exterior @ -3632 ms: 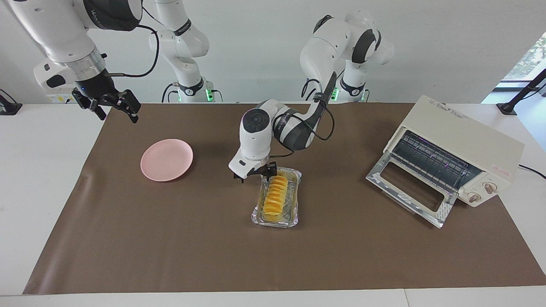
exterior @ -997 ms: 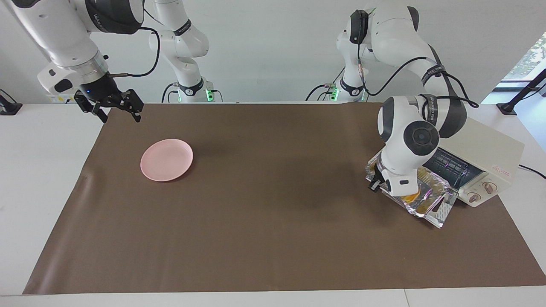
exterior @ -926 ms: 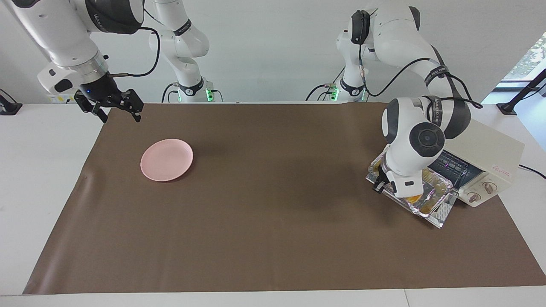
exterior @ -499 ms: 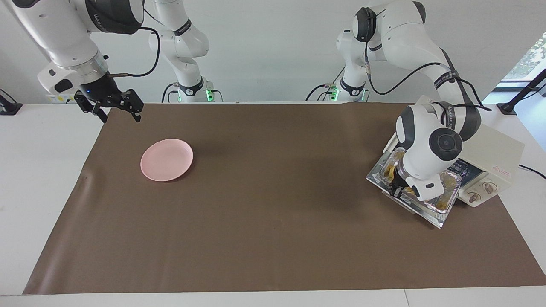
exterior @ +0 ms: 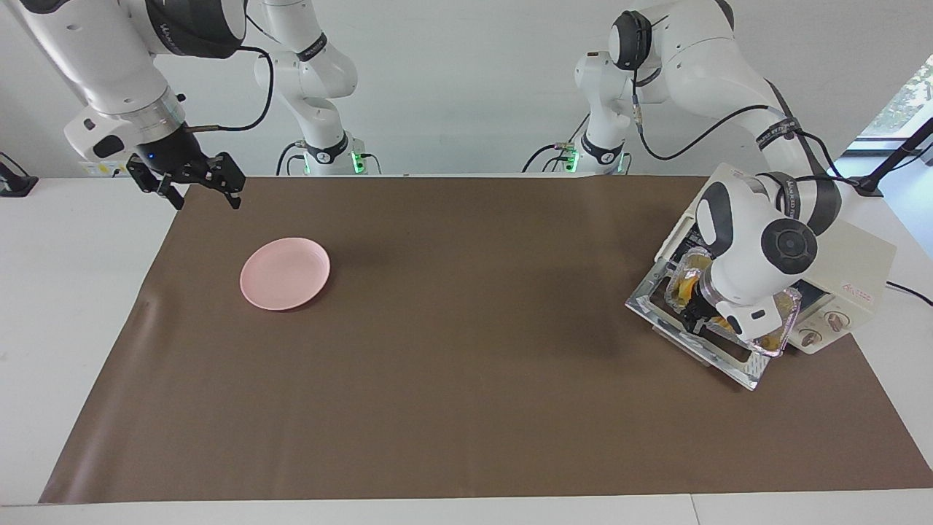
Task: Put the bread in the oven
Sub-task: 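Lower the foil tray into the toaster oven with the left gripper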
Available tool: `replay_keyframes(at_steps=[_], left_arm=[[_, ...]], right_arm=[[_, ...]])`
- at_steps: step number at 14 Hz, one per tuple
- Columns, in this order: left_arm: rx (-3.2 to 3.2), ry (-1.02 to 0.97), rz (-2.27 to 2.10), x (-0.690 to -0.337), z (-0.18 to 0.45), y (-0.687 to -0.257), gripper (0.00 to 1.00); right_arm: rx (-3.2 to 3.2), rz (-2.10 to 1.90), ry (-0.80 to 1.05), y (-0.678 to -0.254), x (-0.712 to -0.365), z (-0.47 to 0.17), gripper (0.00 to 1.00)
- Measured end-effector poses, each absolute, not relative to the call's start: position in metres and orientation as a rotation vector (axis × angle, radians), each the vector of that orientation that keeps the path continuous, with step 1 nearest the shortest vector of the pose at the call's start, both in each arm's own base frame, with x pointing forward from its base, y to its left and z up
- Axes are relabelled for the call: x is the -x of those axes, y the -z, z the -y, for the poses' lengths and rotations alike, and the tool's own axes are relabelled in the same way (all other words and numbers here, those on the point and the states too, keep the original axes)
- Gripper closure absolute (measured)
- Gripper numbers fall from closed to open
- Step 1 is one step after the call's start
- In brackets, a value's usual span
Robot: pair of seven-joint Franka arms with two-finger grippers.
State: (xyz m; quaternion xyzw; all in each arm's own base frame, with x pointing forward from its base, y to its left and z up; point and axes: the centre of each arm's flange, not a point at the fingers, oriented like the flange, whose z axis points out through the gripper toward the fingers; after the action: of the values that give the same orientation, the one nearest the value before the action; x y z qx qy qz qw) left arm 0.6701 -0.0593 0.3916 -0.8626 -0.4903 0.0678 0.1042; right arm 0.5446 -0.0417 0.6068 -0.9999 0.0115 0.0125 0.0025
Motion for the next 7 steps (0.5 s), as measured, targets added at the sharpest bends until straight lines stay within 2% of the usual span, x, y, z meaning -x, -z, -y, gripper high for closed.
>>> replay_keyframes(at_steps=[7], left_arm=[[2.607, -0.250, 1.370, -0.661, 0.019, -0.404, 0.96]], right_arm=[[3.136, -0.036, -0.039, -0.607, -0.545, 0.042, 0.00]])
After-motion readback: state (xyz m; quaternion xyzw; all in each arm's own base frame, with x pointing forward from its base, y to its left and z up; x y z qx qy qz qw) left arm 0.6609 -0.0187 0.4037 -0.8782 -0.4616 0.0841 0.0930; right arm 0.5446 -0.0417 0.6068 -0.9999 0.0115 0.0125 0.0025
